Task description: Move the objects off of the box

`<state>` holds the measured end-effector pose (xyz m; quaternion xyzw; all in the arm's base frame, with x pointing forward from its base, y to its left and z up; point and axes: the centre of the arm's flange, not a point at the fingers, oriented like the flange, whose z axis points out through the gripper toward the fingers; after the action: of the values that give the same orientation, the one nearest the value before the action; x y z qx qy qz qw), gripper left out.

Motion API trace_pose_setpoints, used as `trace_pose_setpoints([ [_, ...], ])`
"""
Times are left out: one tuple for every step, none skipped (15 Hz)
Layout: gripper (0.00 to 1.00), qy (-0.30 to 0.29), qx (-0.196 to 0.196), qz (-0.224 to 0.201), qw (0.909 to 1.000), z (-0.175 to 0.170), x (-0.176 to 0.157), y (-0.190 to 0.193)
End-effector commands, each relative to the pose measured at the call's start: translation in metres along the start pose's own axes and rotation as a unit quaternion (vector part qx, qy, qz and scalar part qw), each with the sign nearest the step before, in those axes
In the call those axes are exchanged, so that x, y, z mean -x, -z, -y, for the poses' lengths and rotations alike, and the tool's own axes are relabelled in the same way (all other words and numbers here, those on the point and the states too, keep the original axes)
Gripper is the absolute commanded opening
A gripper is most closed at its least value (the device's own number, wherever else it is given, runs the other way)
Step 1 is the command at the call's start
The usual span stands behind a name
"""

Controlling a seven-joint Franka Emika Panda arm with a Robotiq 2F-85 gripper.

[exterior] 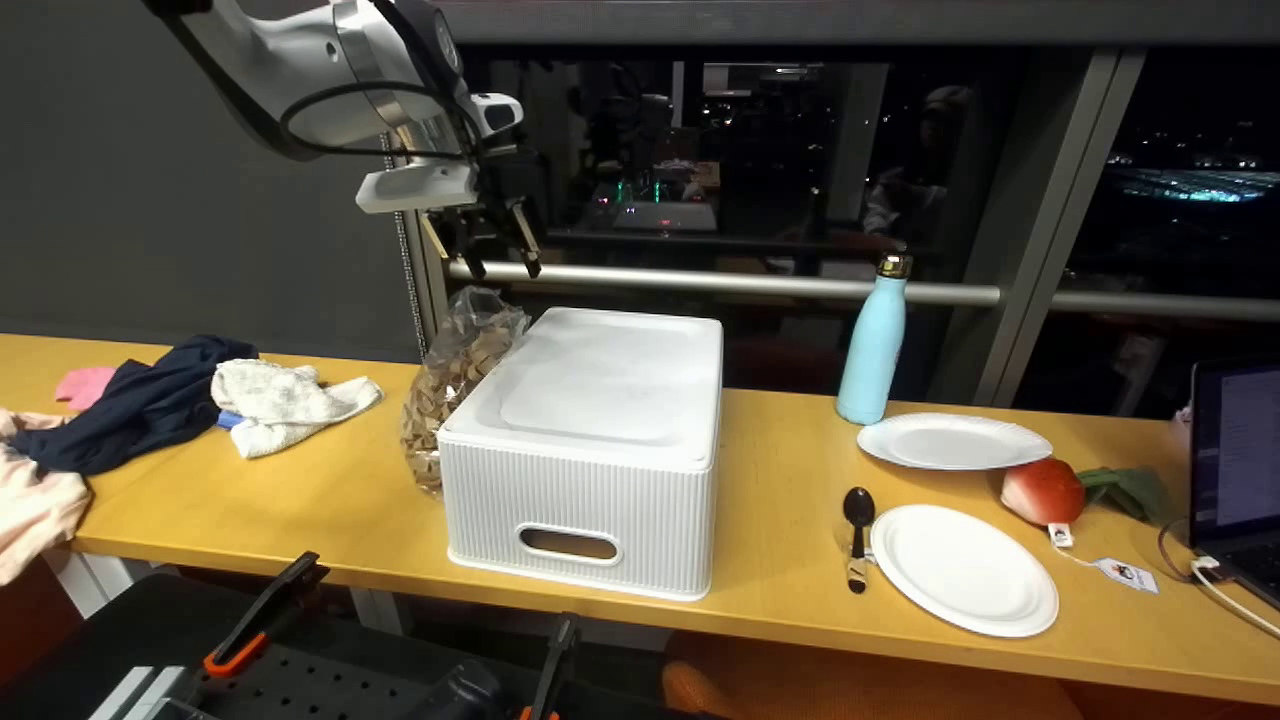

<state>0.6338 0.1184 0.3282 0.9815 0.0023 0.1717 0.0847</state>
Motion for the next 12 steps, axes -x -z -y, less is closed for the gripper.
trace_pose_setpoints([
  [1.0, -0.019, 0.012, 0.002, 0.9997, -0.014, 0.002, 0.027],
  [1.0, -0.022, 0.005, 0.007, 0.9997, -0.017, 0.001, 0.031],
  [1.0, -0.026, -0.002, 0.012, 0.9996, -0.019, 0.001, 0.035],
  [1.0, -0.031, -0.009, 0.017, 0.9993, -0.022, 0.001, 0.038],
  [1.0, -0.039, -0.02, 0.023, 0.9988, -0.025, 0.0, 0.041],
  [1.0, -0.046, -0.031, 0.03, 0.998, -0.028, 0.0, 0.043],
  [1.0, -0.052, -0.04, 0.035, 0.9972, -0.03, 0.001, 0.045],
  [1.0, -0.057, -0.048, 0.038, 0.9965, -0.032, 0.002, 0.048],
  [1.0, -0.061, -0.055, 0.039, 0.9959, -0.034, 0.003, 0.05],
  [1.0, -0.064, -0.06, 0.039, 0.9954, -0.036, 0.004, 0.053],
  [1.0, -0.067, -0.064, 0.04, 0.9949, -0.037, 0.005, 0.054],
  [1.0, -0.069, -0.067, 0.04, 0.9946, -0.038, 0.007, 0.054],
])
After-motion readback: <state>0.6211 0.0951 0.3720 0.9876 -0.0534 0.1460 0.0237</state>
